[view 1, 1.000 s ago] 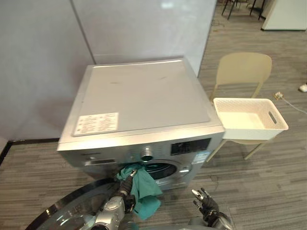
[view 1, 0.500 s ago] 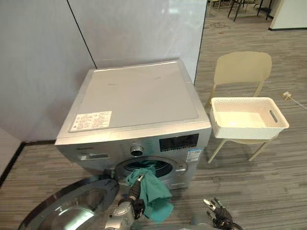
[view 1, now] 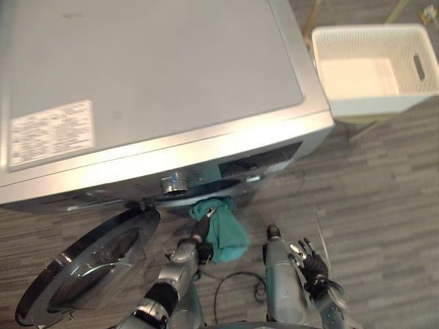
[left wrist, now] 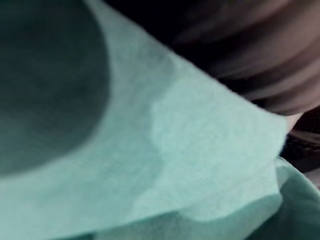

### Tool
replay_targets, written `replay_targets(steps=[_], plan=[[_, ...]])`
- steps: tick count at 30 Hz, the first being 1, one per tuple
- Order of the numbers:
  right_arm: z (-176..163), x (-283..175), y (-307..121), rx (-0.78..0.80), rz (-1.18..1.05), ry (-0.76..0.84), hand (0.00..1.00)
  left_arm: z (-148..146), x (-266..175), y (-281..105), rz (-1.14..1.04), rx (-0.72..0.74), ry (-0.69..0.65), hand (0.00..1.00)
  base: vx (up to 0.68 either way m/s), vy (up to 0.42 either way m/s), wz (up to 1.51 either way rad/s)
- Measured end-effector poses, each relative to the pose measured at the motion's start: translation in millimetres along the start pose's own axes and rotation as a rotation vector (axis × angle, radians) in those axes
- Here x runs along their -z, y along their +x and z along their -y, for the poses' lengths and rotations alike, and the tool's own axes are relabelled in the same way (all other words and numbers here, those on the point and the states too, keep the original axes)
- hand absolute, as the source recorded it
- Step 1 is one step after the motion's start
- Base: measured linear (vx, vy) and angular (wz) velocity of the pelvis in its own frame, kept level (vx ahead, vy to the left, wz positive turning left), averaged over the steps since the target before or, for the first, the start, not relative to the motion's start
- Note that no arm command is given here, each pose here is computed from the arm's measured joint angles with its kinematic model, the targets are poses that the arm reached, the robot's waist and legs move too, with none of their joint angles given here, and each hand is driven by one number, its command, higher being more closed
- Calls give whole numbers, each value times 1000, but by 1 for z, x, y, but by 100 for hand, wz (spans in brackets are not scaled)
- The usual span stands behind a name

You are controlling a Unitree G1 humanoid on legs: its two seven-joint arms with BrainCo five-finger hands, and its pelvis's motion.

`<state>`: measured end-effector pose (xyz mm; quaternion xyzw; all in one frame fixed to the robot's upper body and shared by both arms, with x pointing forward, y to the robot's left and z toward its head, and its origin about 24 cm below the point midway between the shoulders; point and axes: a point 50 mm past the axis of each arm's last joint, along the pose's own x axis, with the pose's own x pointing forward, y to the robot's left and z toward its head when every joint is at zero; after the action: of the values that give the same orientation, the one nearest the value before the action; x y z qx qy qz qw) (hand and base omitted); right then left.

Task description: Pick up the laundry basket with both hands and put the clothes into the washing machine.

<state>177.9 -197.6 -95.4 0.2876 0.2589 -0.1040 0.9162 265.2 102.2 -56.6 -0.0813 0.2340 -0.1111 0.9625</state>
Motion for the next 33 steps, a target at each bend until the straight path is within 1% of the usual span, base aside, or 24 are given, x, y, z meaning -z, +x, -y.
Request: replay_targets(steps=[1,3,5,6,8,9,11,13,14,15,16,17,18,19,21,23,28,32,33], plan=[[-7,-5,1,-22,25,7,0,0,-12,8,16,-9,36,100,-14,44,-43],[-16,-10,2,-50,62,17,0,-1,-28,17,36,-27,65,100,-48,61,-72],[-40,-23,1,-146,126,29,0,-9,-90,35,162,-92,103,100,-61,46,-108],[-46,-24,-1,-169,142,43,0,-11,-107,36,204,-107,102,100,-25,-7,-75],[-61,-28,-9,-229,197,77,0,-19,-165,37,345,-152,99,100,0,1,-50],[-65,-28,-11,-244,205,82,0,-21,-178,36,372,-162,104,100,19,17,-37],[-72,-30,-17,-267,243,121,0,-42,-209,27,425,-222,111,100,22,21,-32],[-75,-31,-20,-271,268,147,0,-50,-244,18,509,-246,46,100,22,41,-25],[-79,-34,-21,-281,290,171,0,-49,-287,2,638,-240,11,100,19,49,-19],[-83,-38,-22,-295,312,194,0,-43,-312,-13,791,-201,-20,100,8,74,-12],[-84,-43,-24,-302,340,198,0,-30,-330,-25,886,-144,-32,100,0,54,-10],[-84,-45,-24,-303,353,199,0,-21,-339,-29,916,-114,-17,100,-4,89,-3],[-84,-51,-25,-307,381,203,0,-4,-359,-39,977,-62,5,100,-19,68,1],[-85,-53,-26,-312,392,203,0,2,-367,-45,1019,-44,0,100,-28,77,3],[-83,-54,-26,-309,397,201,0,4,-377,-50,1040,-52,-11,100,-45,31,2],[-77,-56,-27,-293,409,198,0,4,-388,-58,1068,-65,6,100,-51,11,1],[-52,-62,-33,-238,418,158,0,-8,-397,-71,1145,-133,-5,100,-40,7,-5],[-48,-65,-34,-233,424,145,0,-10,-400,-73,1153,-170,-28,100,0,0,0],[-48,-64,-34,-234,421,145,0,-13,-402,-75,1165,-211,-32,100,0,0,0]])
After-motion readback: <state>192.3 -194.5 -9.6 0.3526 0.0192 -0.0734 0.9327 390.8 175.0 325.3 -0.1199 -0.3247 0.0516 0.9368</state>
